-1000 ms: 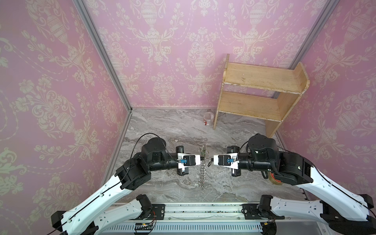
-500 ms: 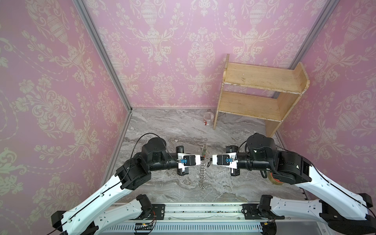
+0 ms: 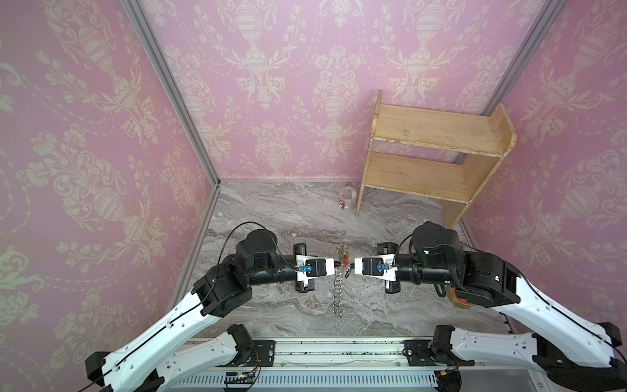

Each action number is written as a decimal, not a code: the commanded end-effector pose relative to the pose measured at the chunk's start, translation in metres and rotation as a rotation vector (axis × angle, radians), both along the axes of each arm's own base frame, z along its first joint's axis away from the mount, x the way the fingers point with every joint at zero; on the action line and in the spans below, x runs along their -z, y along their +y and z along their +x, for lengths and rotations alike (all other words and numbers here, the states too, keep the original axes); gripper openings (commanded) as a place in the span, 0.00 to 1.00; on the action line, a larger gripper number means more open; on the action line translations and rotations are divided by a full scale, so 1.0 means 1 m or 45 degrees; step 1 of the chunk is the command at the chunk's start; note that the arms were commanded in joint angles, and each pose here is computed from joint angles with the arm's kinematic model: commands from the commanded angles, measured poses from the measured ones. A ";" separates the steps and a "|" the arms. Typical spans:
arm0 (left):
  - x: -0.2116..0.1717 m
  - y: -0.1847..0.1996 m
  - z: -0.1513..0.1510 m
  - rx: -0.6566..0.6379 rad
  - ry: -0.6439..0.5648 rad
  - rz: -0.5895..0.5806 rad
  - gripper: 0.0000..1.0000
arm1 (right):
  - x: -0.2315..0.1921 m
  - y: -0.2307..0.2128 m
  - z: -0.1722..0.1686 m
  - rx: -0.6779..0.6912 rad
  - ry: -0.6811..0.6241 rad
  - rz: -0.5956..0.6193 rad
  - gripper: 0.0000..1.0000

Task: Put the keys on the keyring

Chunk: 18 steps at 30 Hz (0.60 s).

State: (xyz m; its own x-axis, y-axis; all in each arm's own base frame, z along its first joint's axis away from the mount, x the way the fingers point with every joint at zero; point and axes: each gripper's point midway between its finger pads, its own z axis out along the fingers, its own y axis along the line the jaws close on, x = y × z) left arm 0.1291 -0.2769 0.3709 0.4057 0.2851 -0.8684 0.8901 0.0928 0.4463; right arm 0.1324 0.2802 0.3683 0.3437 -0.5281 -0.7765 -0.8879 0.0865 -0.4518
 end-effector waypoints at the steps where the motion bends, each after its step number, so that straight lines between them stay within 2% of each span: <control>1: -0.011 0.003 -0.001 -0.006 -0.044 -0.051 0.00 | -0.012 -0.002 -0.004 -0.013 -0.020 0.034 0.00; 18: -0.013 0.004 0.002 -0.034 -0.080 -0.071 0.00 | -0.015 -0.003 -0.005 -0.011 -0.015 0.049 0.00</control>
